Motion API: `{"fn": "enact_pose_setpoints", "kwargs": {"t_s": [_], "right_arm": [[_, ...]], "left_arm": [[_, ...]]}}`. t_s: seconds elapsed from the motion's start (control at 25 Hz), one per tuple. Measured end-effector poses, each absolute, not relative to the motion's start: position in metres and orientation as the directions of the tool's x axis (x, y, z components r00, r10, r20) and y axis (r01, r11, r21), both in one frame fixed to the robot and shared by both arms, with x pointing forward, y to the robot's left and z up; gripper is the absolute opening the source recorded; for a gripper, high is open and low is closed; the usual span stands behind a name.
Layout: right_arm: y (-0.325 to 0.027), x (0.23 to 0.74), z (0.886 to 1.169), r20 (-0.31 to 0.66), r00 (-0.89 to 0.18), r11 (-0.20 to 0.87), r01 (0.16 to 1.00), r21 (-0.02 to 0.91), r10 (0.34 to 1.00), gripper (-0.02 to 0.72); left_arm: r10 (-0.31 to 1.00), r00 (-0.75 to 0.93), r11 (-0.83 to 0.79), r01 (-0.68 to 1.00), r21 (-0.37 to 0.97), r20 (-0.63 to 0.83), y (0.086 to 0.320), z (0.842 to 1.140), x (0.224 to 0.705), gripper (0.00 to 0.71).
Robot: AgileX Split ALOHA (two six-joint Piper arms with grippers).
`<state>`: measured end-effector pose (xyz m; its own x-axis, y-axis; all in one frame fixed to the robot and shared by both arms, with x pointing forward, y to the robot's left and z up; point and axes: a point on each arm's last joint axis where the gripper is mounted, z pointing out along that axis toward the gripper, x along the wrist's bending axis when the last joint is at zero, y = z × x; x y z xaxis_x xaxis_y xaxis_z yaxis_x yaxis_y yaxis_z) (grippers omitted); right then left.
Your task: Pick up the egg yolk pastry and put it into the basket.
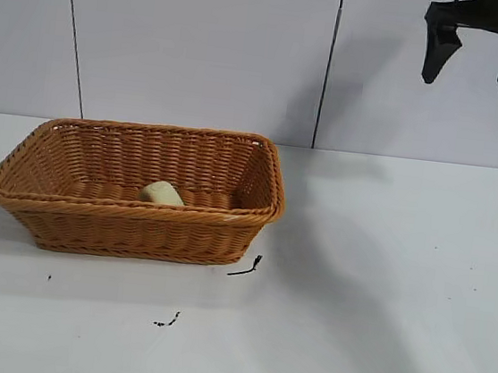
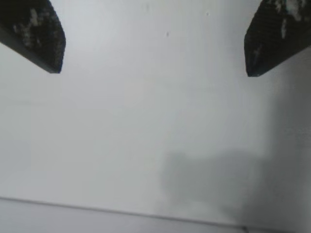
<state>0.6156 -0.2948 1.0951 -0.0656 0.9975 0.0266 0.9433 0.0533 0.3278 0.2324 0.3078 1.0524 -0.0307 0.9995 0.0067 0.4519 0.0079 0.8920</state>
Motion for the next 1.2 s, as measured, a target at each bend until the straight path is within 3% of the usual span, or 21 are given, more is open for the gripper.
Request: {"fn": "enact_pose_setpoints", "kwargs": {"t_s": [0.16, 0.44, 0.68, 0.84, 1.04, 1.2], "right_arm": [[-0.295, 0.547, 1.104, 0.026, -0.072, 0.060, 0.950, 0.307, 0.997, 0.694], [-0.295, 0.431, 1.109, 0.005, -0.112, 0.102, 0.925, 0.365, 0.994, 0.694], [-0.295, 0.351, 1.098, -0.033, -0.128, 0.126, 0.831, 0.543, 0.991, 0.694], [-0.295, 0.315, 1.080, -0.045, -0.113, 0.115, 0.746, 0.656, 0.993, 0.694], [-0.294, 0.288, 1.051, -0.031, -0.104, 0.095, 0.697, 0.710, 0.994, 0.694], [-0.294, 0.274, 1.053, -0.037, -0.098, 0.090, 0.627, 0.774, 0.995, 0.694]], "left_arm": [[1.000, -0.031, 0.008, 0.452, 0.892, 0.007, 0.308, 1.052, 0.232, 0.696], [1.000, -0.031, 0.008, 0.452, 0.892, 0.007, 0.308, 1.052, 0.232, 0.696], [1.000, -0.031, 0.008, 0.452, 0.892, 0.007, 0.308, 1.052, 0.232, 0.696], [1.000, -0.031, 0.008, 0.452, 0.892, 0.007, 0.308, 1.052, 0.232, 0.696], [1.000, -0.031, 0.008, 0.452, 0.892, 0.007, 0.308, 1.052, 0.232, 0.696], [1.000, -0.031, 0.008, 0.452, 0.892, 0.007, 0.308, 1.052, 0.232, 0.696]]}}
